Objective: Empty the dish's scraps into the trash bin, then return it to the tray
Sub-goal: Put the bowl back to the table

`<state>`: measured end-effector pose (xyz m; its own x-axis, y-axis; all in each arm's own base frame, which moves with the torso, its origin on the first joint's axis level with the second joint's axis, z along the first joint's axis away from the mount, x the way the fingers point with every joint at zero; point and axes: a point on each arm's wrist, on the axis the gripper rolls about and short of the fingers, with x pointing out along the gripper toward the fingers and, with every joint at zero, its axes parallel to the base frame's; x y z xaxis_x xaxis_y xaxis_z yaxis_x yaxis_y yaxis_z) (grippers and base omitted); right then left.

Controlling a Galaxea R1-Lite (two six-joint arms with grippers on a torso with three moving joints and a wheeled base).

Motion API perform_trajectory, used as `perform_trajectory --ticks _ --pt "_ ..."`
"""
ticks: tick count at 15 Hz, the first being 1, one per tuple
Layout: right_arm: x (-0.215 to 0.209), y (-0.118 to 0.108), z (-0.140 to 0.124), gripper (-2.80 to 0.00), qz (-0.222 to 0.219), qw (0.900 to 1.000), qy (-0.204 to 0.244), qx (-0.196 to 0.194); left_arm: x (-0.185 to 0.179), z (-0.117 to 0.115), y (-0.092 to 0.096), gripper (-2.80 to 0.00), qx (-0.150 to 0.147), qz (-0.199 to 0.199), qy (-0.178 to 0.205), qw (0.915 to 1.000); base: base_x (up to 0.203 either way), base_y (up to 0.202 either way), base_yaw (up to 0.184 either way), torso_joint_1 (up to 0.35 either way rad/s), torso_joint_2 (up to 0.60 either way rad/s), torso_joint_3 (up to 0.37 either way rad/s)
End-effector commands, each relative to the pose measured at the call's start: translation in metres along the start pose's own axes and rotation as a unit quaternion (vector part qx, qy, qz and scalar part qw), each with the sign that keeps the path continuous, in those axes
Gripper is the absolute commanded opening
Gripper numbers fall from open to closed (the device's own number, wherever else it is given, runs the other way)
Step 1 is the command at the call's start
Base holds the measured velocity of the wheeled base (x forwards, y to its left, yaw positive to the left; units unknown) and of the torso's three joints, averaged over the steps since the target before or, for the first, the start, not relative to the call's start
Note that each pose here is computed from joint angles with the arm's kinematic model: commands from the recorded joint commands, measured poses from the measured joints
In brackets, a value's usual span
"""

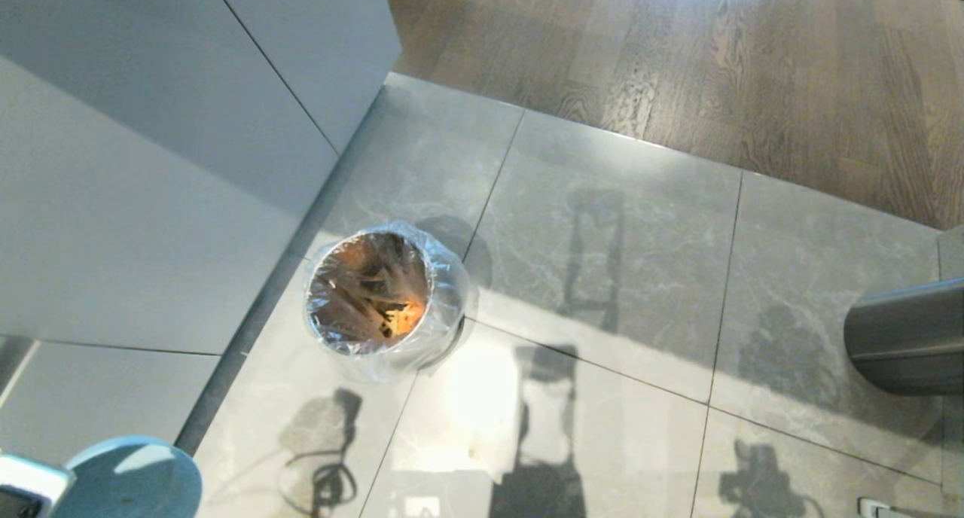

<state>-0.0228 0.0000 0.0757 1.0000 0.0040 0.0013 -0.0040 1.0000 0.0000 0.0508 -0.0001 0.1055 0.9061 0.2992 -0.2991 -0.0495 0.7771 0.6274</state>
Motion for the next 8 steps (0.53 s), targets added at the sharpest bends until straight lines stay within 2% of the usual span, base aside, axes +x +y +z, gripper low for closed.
perform_trajectory --ticks 1,2,3,6,8 --pt "0.0 0.0 0.0 -2.8 0.0 1.0 0.0 0.0 -0.014 -0.017 -0.009 -2.8 -0.151 -0.163 -0.029 0.9746 0.0 0.0 0.0 0.0 0.0 0.0" --pt "0.0 0.0 0.0 -2.8 0.0 1.0 -0.001 0.0 -0.019 -0.023 -0.012 -2.8 -0.171 -0.202 -0.036 0.9637 0.0 0.0 0.0 0.0 0.0 0.0" --pt "0.0 0.0 0.0 -2.8 0.0 1.0 0.0 0.0 -0.024 -0.028 -0.014 -2.8 -0.183 -0.21 -0.041 0.9594 0.0 0.0 0.0 0.0 0.0 0.0" --pt "0.0 0.0 0.0 -2.8 0.0 1.0 0.0 0.0 -0.035 -0.037 -0.014 -2.8 -0.223 -0.17 -0.073 0.9572 0.0 0.0 0.0 0.0 0.0 0.0" --pt "0.0 0.0 0.0 -2.8 0.0 1.0 0.0 0.0 -0.043 -0.041 -0.014 -2.8 -0.255 -0.144 -0.11 0.9497 0.0 0.0 0.0 0.0 0.0 0.0"
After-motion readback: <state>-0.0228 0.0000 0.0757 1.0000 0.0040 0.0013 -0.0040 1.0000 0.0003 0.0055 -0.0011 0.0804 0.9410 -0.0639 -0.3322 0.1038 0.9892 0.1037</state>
